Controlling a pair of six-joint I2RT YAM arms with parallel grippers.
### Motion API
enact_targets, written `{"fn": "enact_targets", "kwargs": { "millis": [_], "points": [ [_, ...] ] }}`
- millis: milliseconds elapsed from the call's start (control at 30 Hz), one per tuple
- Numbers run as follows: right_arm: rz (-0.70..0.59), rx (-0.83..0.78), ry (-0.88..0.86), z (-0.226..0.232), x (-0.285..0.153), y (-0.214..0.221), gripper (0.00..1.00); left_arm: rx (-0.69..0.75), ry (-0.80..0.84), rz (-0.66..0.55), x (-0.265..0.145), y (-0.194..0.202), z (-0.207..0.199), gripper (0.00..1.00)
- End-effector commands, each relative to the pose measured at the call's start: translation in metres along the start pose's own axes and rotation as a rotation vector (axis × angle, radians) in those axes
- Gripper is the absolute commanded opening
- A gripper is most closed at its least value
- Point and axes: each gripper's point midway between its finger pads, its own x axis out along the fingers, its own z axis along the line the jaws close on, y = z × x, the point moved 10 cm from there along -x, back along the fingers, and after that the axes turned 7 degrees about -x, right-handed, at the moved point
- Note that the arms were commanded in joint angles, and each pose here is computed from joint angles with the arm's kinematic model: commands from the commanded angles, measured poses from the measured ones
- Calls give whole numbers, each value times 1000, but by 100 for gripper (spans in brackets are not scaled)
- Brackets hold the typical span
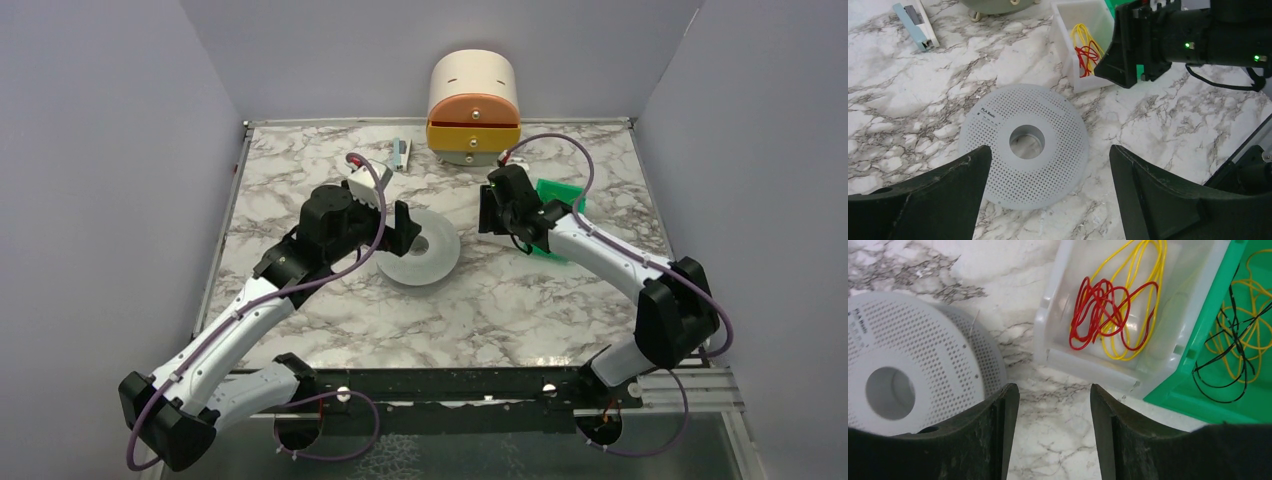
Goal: Wrap the cables
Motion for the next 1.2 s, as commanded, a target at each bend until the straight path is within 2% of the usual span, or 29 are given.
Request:
{"fn": "enact_targets", "kwargs": {
  "millis": [0,100,267,533,1033,1167],
  "points": [
    [-23,-14,93,-12,22,-17,58,-13,21,-66,-10,-1,-2,95],
    [-23,-52,107,-16,34,-17,57,-34,-4,-84,-16,4,1,99],
    [-32,-101,129,-30,50,-22,54,-63,-50,-100,-19,7,4,99],
    [30,-135,112,-35,76,-29,54,-75,-93,-83,-20,10,7,99],
    [121,-145,99,-35,107,-11,53,-84,-129,-98,-23,11,11,99],
    [136,-142,107,-35,112,-7,48,-85,-133,-92,-21,12,12,99]
  ]
}}
